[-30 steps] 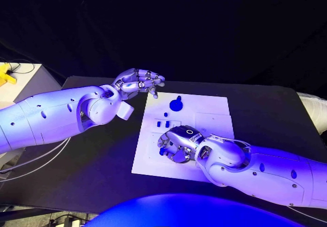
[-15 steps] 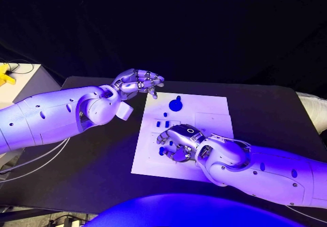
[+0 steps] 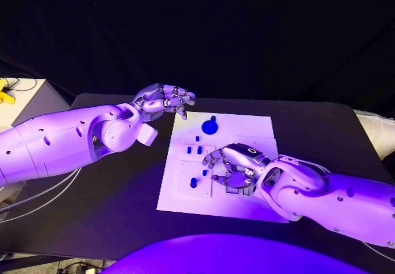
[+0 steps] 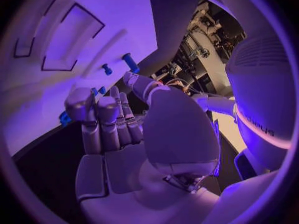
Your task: Assemble the parts on the task board
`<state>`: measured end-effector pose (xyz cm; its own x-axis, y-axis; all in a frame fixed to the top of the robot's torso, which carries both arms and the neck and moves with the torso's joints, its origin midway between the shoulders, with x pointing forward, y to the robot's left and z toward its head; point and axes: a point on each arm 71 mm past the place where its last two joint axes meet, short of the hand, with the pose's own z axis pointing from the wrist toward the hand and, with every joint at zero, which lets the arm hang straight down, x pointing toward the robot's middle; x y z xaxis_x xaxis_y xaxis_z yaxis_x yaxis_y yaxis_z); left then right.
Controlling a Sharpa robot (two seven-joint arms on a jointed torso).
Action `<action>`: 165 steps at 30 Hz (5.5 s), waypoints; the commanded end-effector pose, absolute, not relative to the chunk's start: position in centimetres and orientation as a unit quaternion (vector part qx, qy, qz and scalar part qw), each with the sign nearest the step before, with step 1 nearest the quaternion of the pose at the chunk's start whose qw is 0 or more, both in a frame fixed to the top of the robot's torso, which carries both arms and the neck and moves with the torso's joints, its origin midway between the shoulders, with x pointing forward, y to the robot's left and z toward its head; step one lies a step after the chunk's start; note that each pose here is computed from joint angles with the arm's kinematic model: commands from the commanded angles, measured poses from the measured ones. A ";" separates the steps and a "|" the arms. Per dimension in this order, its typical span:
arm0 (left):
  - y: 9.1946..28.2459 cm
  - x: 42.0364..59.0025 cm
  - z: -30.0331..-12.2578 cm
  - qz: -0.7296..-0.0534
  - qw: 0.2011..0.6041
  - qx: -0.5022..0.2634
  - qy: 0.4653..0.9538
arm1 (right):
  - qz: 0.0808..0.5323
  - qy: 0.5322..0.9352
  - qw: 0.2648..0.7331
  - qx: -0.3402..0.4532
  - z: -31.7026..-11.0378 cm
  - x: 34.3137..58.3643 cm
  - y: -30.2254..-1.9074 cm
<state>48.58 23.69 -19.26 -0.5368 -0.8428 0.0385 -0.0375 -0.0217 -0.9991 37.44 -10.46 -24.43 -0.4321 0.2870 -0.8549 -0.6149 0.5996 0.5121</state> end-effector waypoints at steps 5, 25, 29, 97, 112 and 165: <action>23.4 48.5 -19.3 -0.628 0.316 -0.350 0.620 | 0.474 0.743 0.472 0.007 -22.0 38.7 -14.9; 23.2 48.0 -19.8 -0.628 0.312 -0.353 0.620 | 0.257 0.821 0.494 0.126 -21.7 38.7 -27.6; 23.0 47.8 -19.9 -0.631 0.306 -0.351 0.621 | 0.233 0.821 0.506 0.123 -22.0 38.3 -28.0; 23.2 47.5 -20.1 -0.627 0.296 -0.350 0.630 | 0.179 0.875 0.448 0.051 -29.0 36.7 -21.1; 23.1 47.4 -20.2 -0.628 0.290 -0.344 0.635 | 0.187 0.887 0.402 0.132 -29.6 36.5 -21.7; 22.7 47.1 -20.6 -0.623 0.265 -0.335 0.655 | 0.246 0.875 0.379 0.174 -26.9 37.7 -18.0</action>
